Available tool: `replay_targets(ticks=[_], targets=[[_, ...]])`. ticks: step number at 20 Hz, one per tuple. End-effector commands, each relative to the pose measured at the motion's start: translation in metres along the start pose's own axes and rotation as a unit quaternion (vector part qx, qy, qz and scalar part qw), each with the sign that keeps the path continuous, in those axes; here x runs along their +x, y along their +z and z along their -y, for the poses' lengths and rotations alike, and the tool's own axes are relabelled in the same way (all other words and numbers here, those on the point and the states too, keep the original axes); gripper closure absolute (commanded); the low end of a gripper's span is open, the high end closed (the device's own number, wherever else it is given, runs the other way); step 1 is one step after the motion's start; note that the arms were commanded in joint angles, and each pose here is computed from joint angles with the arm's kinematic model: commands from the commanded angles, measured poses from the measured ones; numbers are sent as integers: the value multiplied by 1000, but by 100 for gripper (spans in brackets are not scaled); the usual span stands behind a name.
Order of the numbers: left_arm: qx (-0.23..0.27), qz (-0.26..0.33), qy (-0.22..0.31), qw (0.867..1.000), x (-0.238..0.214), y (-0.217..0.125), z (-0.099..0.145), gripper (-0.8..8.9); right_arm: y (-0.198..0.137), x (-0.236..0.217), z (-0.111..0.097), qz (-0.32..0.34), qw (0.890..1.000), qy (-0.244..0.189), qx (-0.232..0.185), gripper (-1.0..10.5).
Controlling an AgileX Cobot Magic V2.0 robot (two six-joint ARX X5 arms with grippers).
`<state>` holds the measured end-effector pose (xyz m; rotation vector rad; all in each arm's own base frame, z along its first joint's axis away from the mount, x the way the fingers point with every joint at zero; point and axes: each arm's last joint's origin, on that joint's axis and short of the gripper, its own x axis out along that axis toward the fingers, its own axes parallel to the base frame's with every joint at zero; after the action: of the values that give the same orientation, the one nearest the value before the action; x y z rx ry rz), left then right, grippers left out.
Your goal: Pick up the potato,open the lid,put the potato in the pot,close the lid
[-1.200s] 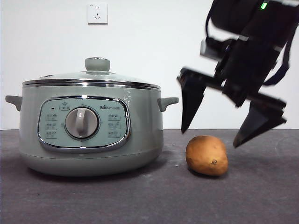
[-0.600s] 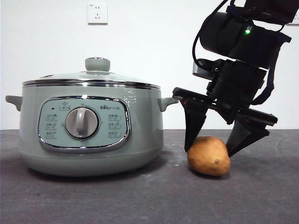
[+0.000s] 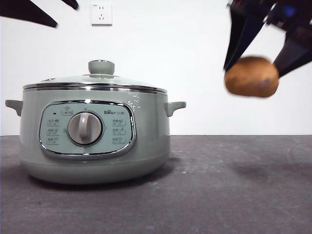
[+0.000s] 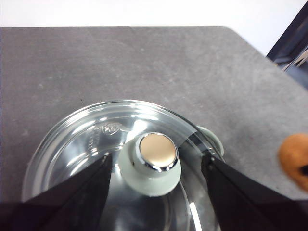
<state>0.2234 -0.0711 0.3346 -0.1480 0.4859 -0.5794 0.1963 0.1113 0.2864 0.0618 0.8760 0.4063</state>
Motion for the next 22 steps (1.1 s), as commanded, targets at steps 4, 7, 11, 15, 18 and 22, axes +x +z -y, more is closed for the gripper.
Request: replay_targets(ticks=[4, 7, 11, 15, 18, 22], targets=[[63, -38, 29, 997, 49, 10, 17, 498, -3, -18, 3, 17, 999, -30, -2, 958], [68, -64, 34, 995, 74, 5, 20, 498, -6, -18, 5, 7, 999, -41, -2, 958], [81, -100, 55, 990, 95, -8, 18, 498, -6, -18, 5, 6, 999, -42, -2, 958], [78, -119, 60, 988, 103, -14, 15, 508, -6, -18, 5, 6, 999, -42, -2, 958], [83, -134, 67, 985, 102, -17, 15, 810, -6, -18, 5, 6, 999, -42, -2, 958], [91, -127, 66, 986, 102, -16, 15, 821, -5, -18, 4, 10, 999, -40, -2, 958]])
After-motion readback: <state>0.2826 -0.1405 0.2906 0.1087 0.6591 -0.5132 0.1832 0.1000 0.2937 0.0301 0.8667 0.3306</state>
